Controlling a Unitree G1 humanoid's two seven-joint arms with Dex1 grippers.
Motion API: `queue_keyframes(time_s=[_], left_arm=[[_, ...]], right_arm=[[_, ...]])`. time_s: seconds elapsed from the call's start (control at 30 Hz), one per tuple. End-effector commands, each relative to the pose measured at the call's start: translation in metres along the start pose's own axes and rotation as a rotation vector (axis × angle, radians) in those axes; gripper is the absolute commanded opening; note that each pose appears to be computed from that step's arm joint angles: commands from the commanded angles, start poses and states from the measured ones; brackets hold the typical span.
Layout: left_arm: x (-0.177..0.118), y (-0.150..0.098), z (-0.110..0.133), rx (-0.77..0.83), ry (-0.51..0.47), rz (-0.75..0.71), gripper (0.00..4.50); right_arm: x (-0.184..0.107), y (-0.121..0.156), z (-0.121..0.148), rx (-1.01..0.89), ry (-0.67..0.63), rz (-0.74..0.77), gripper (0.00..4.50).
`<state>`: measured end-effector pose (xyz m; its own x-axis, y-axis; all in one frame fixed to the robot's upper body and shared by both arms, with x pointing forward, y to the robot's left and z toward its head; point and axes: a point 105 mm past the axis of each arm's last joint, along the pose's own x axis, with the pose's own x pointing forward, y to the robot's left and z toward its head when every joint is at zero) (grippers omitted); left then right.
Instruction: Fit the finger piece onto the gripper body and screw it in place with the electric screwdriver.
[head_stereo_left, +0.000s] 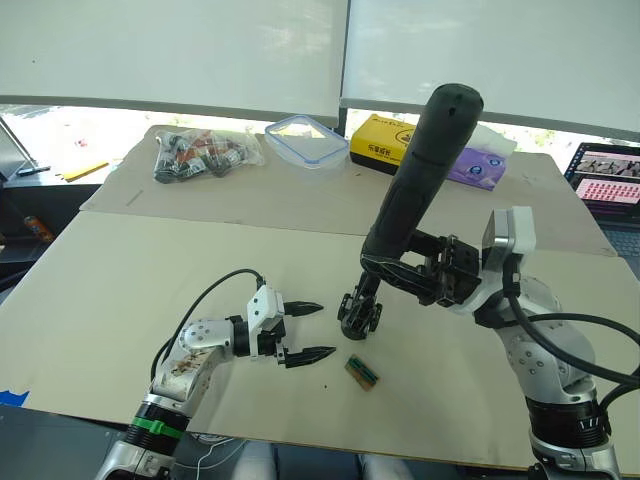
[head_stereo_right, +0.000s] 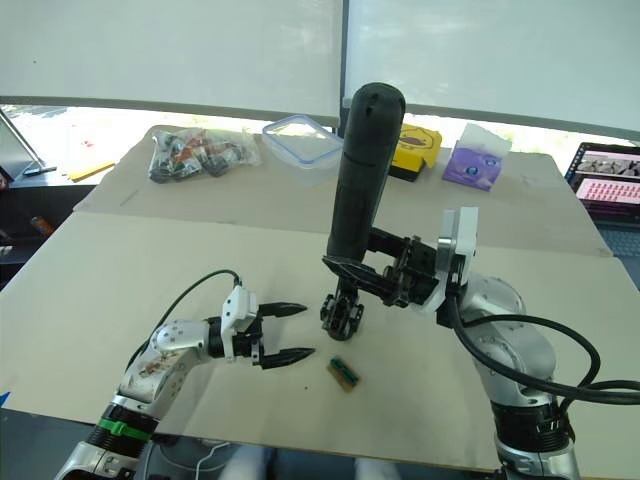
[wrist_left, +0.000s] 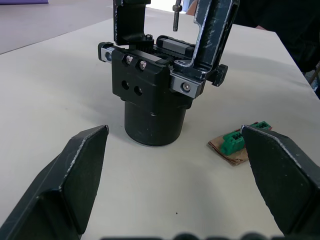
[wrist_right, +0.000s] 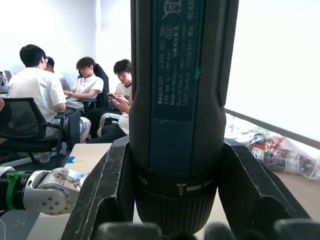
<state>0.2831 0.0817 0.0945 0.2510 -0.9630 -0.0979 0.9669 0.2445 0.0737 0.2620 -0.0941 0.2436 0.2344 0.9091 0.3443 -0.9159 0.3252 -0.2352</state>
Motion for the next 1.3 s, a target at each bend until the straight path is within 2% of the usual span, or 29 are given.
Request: queue_keyframes(time_s=[0.03,1.3], left_arm=[[0.001,-0.001,0.01,0.043,-0.024,-0.005,4.5],[0.002,-0.002,0.012,0.049,-0.013,-0.007,4.5]], right_arm=[[0.006,0.006,0.016,-0.042,-0.045,0.033,1.9],[0.008,0.005,0.005,-0.011,0.0,0.018,1.9]])
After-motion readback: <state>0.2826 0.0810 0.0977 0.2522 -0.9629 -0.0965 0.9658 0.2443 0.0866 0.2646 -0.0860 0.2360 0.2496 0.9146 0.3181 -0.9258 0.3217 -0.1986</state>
